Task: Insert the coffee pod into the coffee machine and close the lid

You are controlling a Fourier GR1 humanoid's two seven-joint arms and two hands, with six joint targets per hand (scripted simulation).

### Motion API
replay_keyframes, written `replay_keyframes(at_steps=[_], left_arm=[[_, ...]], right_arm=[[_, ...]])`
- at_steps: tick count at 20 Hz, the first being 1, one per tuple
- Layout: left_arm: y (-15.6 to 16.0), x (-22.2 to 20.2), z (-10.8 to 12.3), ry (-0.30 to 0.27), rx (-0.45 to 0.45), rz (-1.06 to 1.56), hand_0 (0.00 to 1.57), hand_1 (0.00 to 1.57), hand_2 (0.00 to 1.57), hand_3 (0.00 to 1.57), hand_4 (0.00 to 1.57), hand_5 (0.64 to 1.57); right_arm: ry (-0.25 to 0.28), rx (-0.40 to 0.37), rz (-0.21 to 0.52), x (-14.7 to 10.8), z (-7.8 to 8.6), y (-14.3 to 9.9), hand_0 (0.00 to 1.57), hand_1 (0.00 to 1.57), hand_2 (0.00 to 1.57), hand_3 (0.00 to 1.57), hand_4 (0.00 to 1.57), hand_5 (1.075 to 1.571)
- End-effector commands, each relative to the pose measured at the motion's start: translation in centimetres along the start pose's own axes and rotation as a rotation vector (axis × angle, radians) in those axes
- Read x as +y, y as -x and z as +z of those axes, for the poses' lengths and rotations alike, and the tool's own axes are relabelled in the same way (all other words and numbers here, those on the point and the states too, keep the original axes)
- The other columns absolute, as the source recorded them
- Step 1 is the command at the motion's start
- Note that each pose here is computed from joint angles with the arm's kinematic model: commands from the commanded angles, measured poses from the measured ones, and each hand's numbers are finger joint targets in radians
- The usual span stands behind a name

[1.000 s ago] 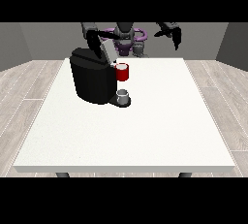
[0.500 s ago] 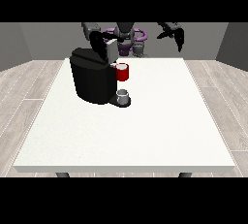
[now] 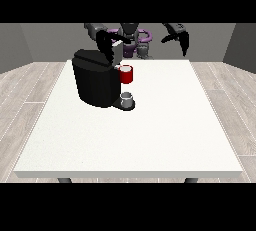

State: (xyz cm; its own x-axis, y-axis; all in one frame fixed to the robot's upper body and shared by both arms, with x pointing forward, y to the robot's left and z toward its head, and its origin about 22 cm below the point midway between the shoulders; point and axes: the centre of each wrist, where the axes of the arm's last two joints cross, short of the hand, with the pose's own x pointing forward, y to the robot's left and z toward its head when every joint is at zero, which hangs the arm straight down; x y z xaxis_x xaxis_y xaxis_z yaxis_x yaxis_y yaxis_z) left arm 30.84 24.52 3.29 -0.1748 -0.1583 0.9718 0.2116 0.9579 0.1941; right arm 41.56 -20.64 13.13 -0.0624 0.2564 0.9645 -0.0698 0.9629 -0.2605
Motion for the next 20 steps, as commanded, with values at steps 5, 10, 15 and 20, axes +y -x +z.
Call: replay_keyframes(at_steps=[5, 10, 15, 20], left_arm=[[-1.6, -2.4, -2.0, 0.06, -0.057, -0.021, 0.0, 0.0, 0.0, 0.0, 0.38, 1.571], [-1.7, -2.2, -1.9, 0.117, -0.062, -0.004, 0.0, 0.0, 0.0, 0.0, 0.36, 1.571], [-3.1, -2.0, -3.2, 0.112, -0.103, -0.017, 0.0, 0.0, 0.0, 0.0, 0.44, 1.571], [-4.3, -3.6, -4.4, 0.184, -0.164, -0.009, 0.0, 0.0, 0.0, 0.0, 0.43, 1.571]], right_arm=[[-0.04, -0.2, 0.091, 3.7, -1.0, -7.3, 0.0, 0.0, 0.0, 0.0, 0.2, 1.571], [-0.024, -0.187, 0.134, 2.7, -0.7, -8.2, 0.0, 0.0, 0.0, 0.0, 0.24, 1.571], [0.005, -0.212, 0.172, 0.6, -0.1, -9.8, 0.0, 0.0, 0.0, 0.0, 0.15, 1.571], [0.089, -0.236, 0.193, -0.6, 0.7, -13.3, 0.0, 0.0, 0.0, 0.0, 0.0, 1.571]])
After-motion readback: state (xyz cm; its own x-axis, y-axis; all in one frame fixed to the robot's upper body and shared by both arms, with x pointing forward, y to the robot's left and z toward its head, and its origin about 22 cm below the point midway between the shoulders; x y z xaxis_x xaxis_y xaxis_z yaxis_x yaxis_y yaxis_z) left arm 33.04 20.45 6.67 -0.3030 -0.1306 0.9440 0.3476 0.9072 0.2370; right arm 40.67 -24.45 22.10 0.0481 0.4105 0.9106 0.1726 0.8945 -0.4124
